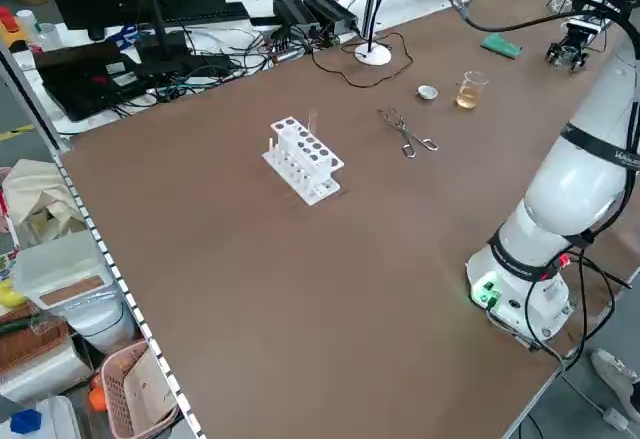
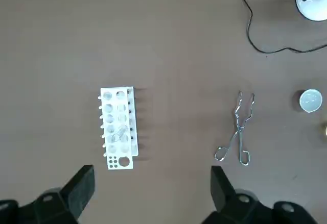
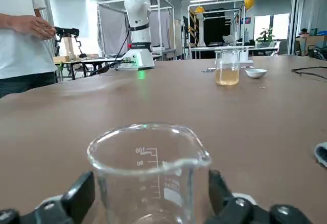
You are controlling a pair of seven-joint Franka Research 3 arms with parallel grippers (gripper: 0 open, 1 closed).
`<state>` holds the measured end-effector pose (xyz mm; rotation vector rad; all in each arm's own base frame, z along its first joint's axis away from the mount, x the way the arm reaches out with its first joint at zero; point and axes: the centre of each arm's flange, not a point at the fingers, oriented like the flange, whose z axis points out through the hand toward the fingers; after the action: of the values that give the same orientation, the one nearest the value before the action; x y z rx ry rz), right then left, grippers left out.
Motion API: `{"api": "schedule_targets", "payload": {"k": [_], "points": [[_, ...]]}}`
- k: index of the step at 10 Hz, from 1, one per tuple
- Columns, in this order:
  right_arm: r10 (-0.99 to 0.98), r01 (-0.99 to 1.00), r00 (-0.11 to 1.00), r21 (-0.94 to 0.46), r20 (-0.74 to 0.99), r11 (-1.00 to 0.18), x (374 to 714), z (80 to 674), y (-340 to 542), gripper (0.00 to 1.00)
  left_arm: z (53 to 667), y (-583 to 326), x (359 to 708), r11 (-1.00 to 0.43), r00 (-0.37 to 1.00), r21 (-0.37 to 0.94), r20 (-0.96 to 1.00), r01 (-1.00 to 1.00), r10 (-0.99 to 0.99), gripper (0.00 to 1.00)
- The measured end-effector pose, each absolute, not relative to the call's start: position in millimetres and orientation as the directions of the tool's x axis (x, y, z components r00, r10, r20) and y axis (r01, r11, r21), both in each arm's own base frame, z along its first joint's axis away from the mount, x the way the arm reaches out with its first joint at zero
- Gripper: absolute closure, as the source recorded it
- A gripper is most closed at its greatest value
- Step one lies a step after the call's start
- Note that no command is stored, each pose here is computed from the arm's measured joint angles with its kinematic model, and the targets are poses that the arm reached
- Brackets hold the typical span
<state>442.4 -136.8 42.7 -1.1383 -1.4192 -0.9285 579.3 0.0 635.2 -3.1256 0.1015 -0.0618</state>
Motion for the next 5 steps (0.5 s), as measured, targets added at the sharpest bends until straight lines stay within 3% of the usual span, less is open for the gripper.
{"api": "schedule_targets", "payload": {"k": [5], "points": [[0.124,0.964,0.012,-0.044,0.992,0.261,438.0,45.5,-135.9,0.00,637.4,4.9,580.4,-0.998,0.997,-0.016,0.052,-0.055,-0.055,0.00]]}}
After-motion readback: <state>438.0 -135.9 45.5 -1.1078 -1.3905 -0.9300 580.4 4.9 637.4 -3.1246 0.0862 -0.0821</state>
